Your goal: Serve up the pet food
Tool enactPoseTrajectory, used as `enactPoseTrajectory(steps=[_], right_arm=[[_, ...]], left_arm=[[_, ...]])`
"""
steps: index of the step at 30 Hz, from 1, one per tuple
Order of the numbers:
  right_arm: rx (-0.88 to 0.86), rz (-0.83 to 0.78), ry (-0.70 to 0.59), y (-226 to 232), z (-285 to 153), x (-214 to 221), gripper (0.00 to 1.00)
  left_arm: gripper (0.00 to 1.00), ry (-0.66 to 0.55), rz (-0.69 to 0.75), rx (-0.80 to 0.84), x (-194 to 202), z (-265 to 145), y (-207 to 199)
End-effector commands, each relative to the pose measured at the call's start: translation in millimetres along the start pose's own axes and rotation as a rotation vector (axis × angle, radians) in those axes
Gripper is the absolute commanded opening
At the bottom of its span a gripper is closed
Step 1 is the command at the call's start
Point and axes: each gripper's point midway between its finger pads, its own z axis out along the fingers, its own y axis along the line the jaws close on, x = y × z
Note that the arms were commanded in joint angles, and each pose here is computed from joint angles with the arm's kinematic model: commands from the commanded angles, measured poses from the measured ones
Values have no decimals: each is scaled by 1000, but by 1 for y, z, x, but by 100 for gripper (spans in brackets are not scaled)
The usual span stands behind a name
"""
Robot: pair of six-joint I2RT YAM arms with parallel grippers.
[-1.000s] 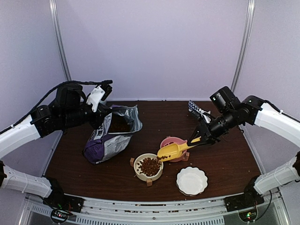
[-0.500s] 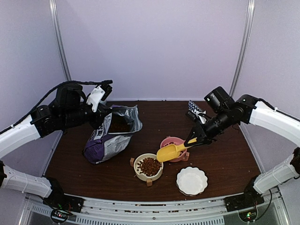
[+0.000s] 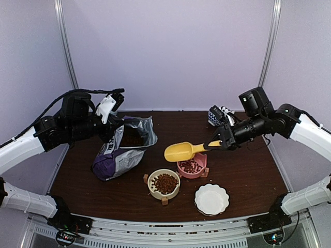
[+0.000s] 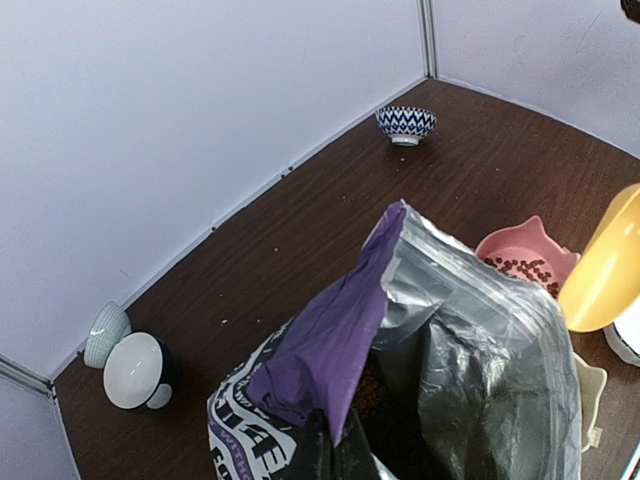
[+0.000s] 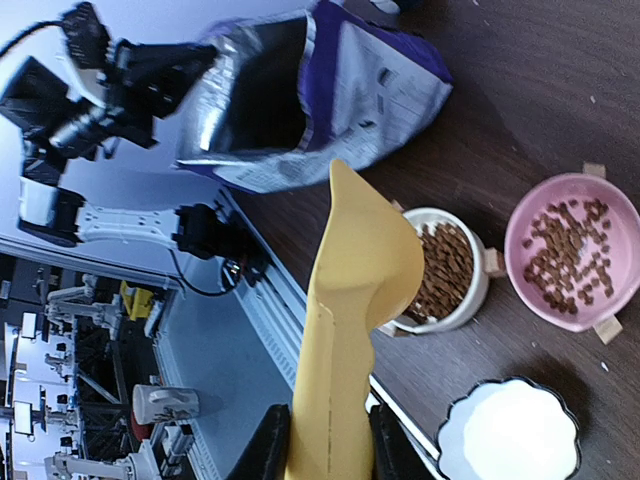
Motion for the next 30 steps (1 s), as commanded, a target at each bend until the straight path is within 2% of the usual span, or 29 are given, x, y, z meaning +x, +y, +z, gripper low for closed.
enactPoseTrajectory(steps=[1, 6, 12, 15, 19, 21, 25, 30], right_arm=[[-229, -115, -205, 68, -35, -44, 7], [-280, -177, -252, 90, -32, -64, 7], [-100, -231, -126, 68, 24, -69, 7], [69, -279, -69, 55, 58, -81, 6], [462, -246, -18, -4, 113, -102, 5], [559, -264, 4, -18, 141, -102, 5], [420, -248, 75, -6, 208, -83, 5], [174, -188, 86, 29, 232, -74, 5]], left_arm=[[0, -63, -6, 17, -16, -5, 0], [0, -75, 17, 90, -18, -5, -12], [0, -71, 35, 183, -17, -2, -29], [0, -62, 39, 235, -16, 1, -40], [0, -56, 42, 260, -14, 2, -47], [0, -56, 42, 263, -14, 2, -48], [0, -32, 42, 258, -8, 11, -49], [0, -12, 41, 261, -4, 18, -50]])
